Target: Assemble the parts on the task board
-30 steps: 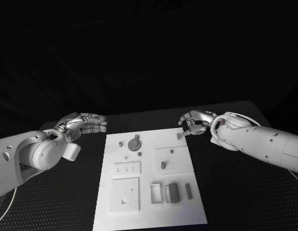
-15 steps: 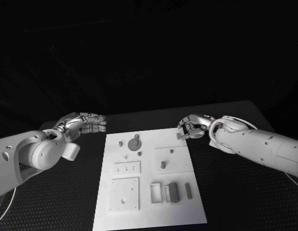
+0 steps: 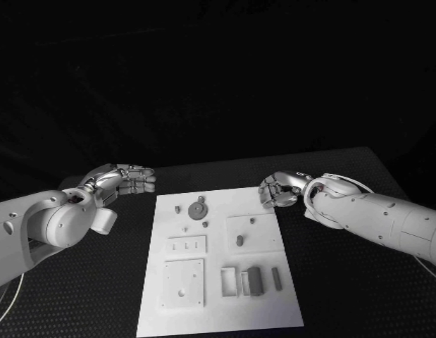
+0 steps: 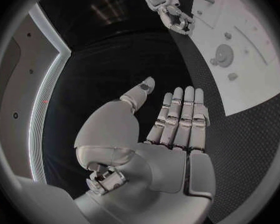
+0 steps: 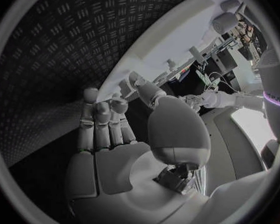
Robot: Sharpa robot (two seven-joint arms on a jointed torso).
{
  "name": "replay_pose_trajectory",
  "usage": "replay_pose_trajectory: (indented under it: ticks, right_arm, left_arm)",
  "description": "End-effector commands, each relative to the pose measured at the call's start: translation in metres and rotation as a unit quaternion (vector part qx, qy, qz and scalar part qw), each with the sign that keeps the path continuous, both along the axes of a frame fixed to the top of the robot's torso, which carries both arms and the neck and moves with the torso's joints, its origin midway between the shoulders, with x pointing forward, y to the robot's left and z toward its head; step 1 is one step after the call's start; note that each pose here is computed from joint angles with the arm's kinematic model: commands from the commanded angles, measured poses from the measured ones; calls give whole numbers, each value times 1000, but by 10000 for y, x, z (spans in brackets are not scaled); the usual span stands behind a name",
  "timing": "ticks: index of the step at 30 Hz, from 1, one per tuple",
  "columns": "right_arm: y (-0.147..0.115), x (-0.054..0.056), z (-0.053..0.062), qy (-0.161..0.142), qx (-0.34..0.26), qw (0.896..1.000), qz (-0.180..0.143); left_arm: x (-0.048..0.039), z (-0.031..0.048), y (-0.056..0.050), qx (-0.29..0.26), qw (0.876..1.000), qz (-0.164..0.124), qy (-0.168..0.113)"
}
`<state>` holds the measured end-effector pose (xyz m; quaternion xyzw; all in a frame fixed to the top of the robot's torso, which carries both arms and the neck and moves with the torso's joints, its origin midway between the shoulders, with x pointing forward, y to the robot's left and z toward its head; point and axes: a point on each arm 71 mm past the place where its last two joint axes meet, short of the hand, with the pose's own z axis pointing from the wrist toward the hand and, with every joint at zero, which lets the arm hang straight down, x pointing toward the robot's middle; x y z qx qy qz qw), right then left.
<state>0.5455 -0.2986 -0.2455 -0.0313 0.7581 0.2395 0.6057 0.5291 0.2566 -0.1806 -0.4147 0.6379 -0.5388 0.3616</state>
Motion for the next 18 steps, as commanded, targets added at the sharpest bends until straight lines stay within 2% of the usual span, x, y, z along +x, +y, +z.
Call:
replay_pose_trajectory:
  ticks: [1, 18]
  right_arm:
    - [24, -3, -13, 0, -3, 1000, 9]
    - [35, -1, -19, -6, -2, 1000, 6]
  left_arm:
    - [-2, 14, -17, -4, 1000, -8, -5]
    - [0, 13, -16, -4, 1000, -9, -4]
